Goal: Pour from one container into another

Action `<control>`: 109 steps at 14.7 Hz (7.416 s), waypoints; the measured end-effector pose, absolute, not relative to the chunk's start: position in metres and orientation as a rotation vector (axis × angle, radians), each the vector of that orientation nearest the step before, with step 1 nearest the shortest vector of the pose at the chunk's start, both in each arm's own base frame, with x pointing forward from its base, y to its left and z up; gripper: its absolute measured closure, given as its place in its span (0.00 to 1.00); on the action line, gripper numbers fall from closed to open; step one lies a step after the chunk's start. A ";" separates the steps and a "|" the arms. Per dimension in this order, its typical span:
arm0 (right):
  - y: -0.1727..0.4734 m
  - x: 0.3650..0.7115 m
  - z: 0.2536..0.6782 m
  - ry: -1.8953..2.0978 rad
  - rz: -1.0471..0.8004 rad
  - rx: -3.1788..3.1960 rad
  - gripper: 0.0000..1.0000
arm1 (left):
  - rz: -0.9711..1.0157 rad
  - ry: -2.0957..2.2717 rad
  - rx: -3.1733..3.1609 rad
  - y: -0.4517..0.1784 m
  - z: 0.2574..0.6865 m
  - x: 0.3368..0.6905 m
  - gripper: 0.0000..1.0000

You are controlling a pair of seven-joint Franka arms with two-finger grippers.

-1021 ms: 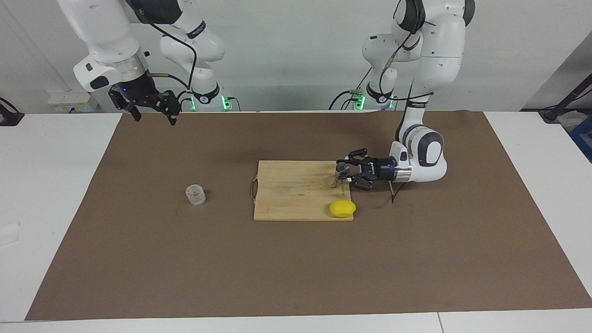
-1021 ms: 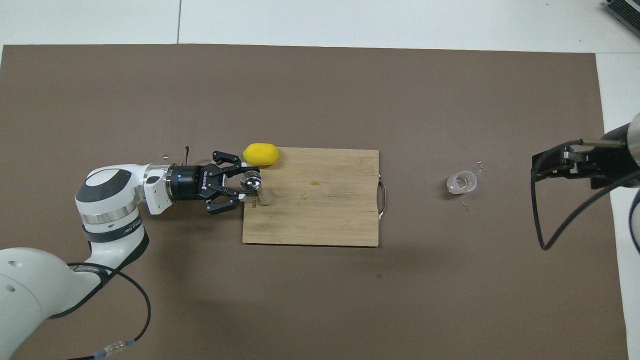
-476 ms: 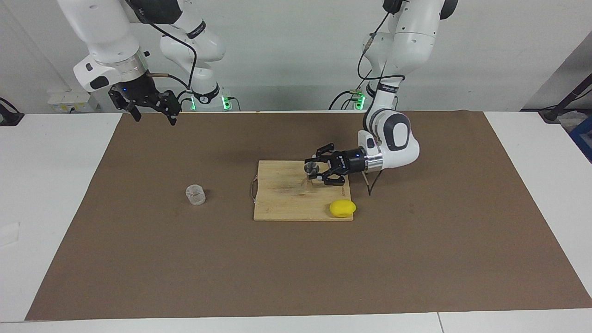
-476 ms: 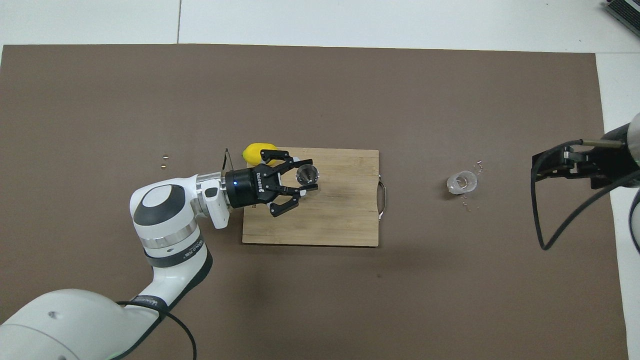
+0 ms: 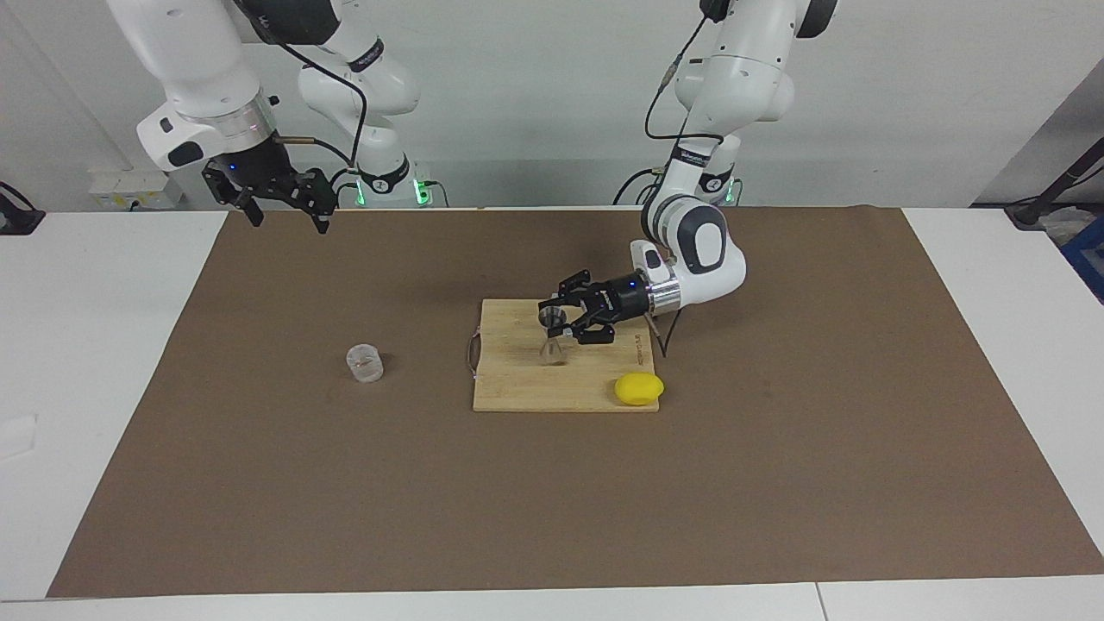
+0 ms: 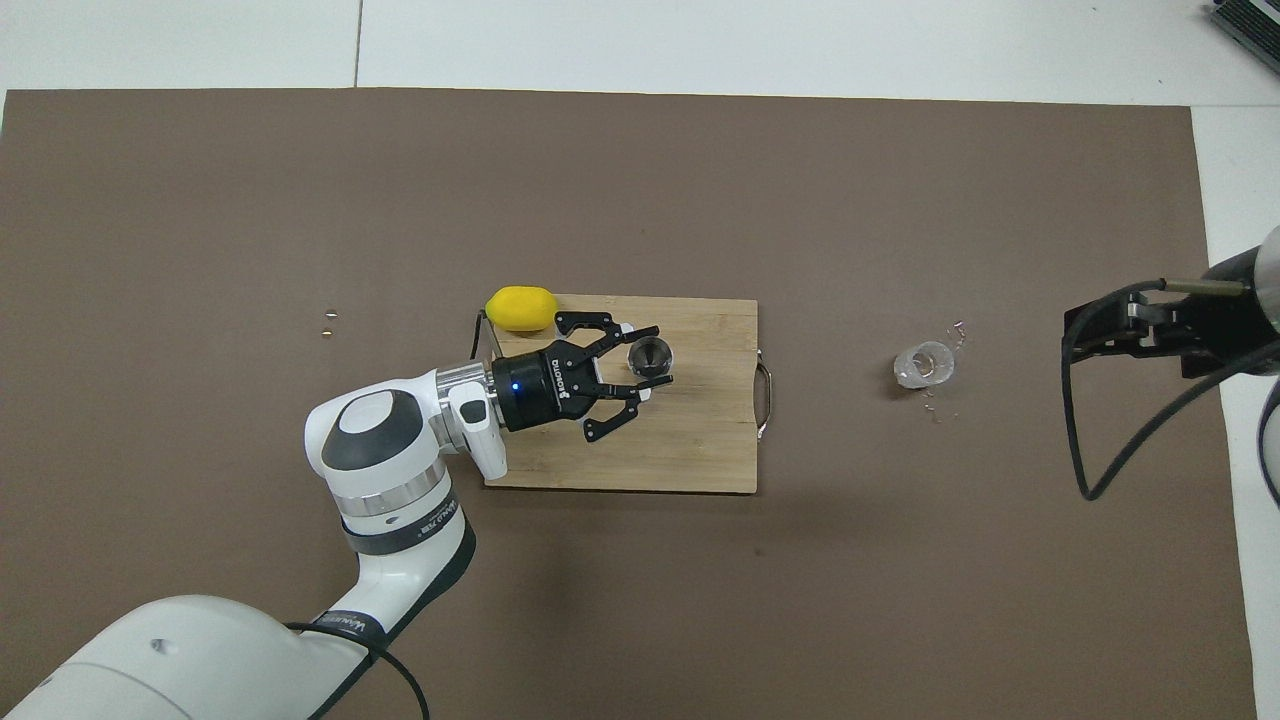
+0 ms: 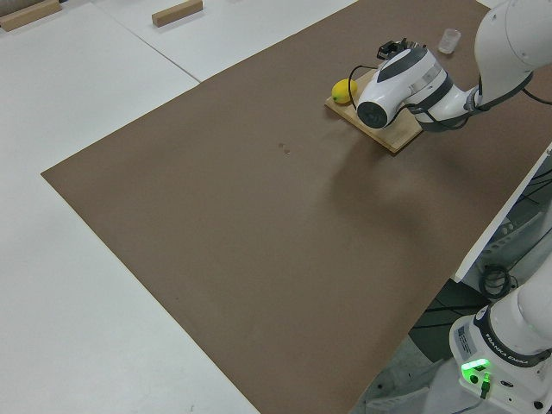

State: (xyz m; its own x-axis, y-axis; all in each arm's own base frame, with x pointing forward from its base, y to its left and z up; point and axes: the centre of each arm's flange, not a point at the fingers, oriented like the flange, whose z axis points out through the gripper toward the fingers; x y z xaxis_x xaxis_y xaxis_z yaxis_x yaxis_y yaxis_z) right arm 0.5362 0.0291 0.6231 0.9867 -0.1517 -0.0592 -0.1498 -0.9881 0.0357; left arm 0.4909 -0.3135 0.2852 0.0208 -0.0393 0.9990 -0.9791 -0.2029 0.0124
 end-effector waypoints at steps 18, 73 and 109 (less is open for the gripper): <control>0.028 0.536 0.623 -0.237 -0.096 3.100 0.00 | 1.338 -1.117 1.504 -0.320 0.251 0.481 0.01; -0.066 0.569 0.275 -2.457 -0.844 2.478 0.06 | 0.035 -1.437 2.393 0.060 0.548 0.598 0.00; 0.223 0.583 0.410 -2.478 -0.557 2.507 0.48 | 0.165 0.407 3.030 0.034 0.620 0.586 0.00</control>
State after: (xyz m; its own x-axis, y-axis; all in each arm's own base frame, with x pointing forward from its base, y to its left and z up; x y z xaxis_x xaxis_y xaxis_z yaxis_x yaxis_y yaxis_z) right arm 0.5830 0.2228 0.4095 0.0324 -0.8671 -0.4971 -0.9964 0.0110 -0.0840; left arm 0.5857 0.0337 0.6197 0.9590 0.2667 0.0957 0.2581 -0.9616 0.0930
